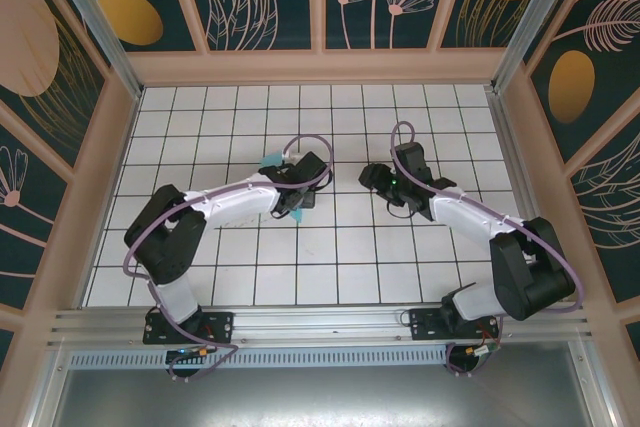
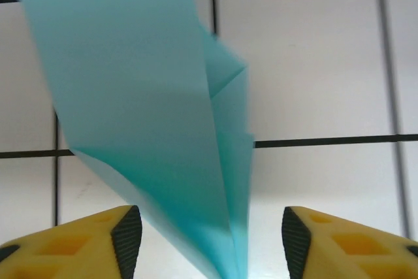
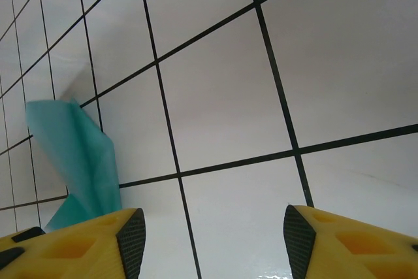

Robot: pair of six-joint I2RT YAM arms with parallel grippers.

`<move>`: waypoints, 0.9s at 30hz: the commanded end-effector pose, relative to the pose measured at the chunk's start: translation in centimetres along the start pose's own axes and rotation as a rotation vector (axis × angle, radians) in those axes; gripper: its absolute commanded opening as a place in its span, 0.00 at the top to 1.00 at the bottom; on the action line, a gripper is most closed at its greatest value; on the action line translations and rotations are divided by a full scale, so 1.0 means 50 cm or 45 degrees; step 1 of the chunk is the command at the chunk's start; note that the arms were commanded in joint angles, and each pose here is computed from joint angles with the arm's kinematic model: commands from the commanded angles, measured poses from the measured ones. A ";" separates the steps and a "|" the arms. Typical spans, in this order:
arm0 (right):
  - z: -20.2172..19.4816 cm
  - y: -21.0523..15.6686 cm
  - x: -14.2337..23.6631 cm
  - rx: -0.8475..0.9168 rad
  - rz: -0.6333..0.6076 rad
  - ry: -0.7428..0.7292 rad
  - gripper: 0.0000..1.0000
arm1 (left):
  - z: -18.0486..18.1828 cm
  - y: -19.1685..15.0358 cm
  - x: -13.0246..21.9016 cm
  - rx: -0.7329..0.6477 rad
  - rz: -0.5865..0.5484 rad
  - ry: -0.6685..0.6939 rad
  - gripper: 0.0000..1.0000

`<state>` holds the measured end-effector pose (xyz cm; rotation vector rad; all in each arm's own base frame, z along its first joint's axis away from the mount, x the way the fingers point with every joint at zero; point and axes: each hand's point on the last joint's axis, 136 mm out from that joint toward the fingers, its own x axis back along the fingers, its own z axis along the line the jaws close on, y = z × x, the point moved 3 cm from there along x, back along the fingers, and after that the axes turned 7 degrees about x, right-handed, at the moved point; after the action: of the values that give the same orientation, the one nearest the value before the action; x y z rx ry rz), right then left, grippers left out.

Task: Fold a paper plane with a square sheet of paper (pick it up from the middle)
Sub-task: Turn over the paper at the center of the table, then move the paper to the center of the table.

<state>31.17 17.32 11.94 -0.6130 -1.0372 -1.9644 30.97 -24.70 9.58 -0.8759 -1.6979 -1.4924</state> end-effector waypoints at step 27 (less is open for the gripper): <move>0.285 -0.201 -0.272 0.472 0.334 0.022 0.67 | 0.262 0.028 0.044 0.736 -0.115 -0.286 0.06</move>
<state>30.39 40.01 7.32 -0.3948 -1.1289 -1.5481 29.66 -11.07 10.35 -0.6585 -2.1436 -0.9196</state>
